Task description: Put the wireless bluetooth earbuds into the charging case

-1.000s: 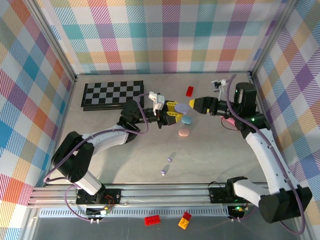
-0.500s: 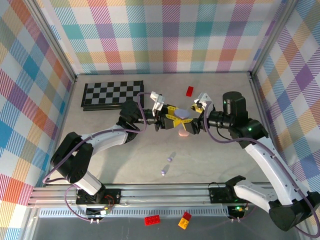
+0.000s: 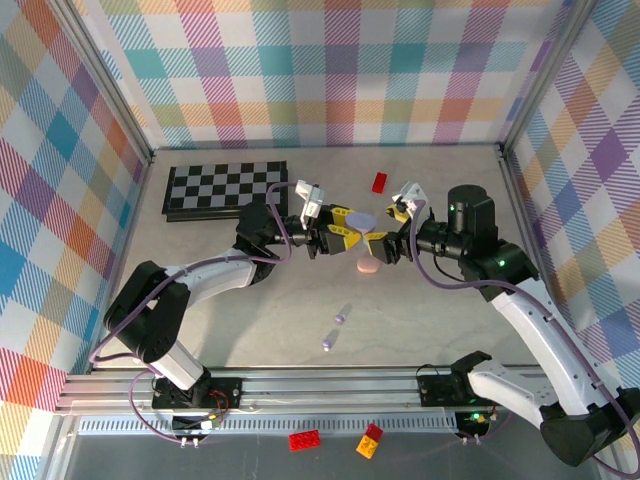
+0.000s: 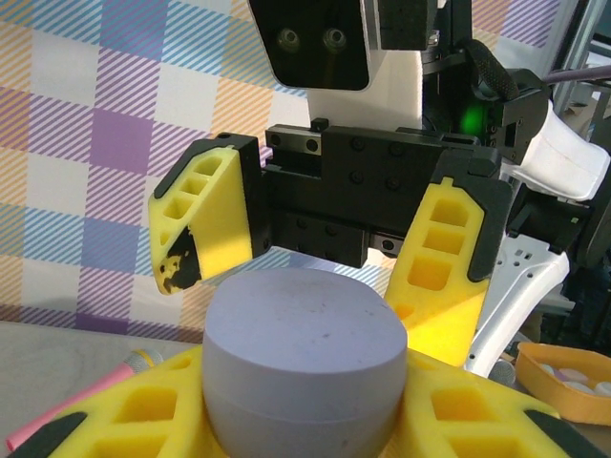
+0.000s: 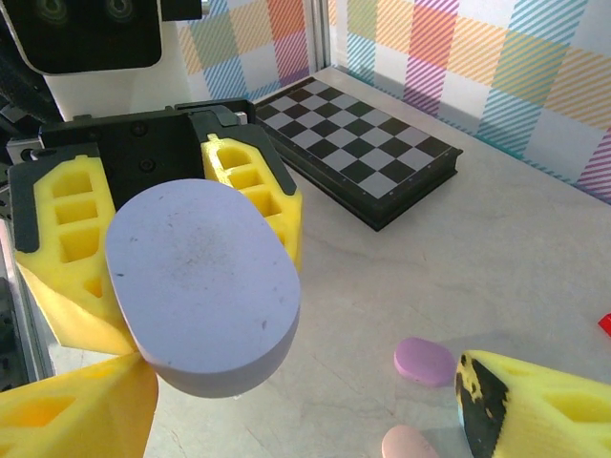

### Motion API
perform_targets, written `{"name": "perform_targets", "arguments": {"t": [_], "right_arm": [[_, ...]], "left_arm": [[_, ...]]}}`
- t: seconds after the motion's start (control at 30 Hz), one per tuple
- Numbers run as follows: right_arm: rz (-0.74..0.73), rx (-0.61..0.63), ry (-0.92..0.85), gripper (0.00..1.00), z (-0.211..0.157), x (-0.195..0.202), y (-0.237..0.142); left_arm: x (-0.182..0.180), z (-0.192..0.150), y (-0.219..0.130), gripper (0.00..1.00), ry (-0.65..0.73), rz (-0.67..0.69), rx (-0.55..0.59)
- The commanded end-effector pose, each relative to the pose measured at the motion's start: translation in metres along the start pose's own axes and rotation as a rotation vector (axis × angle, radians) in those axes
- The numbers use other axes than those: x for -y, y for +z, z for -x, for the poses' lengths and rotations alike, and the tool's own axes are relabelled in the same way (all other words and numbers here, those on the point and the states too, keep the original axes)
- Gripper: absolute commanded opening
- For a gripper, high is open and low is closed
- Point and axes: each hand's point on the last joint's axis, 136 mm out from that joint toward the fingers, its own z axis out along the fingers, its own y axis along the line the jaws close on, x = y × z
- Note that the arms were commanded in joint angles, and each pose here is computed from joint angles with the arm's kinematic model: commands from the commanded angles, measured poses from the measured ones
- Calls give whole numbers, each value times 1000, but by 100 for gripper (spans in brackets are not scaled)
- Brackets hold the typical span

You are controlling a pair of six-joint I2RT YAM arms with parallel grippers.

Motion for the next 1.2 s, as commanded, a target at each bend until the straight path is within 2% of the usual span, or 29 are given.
{"name": "perform_targets", "arguments": {"t": [0.0, 0.6, 0.87, 1.0, 1.17], "right_arm": [[-64, 72, 14, 80, 23, 14, -3], [-17, 120, 145, 78, 29, 18, -1], [68, 204, 144, 80, 36, -4, -16], [44, 219, 257, 80, 20, -5, -23], [-34, 151, 551, 78, -28, 7, -17]], "left_arm": [[18, -4, -4, 27, 77, -79, -15], [22, -7, -11, 26, 107, -63, -32], [0, -3, -24, 26, 137, 47, 1], [-16, 2, -38, 25, 171, 139, 9], [-33, 8, -57, 26, 188, 242, 20]]}}
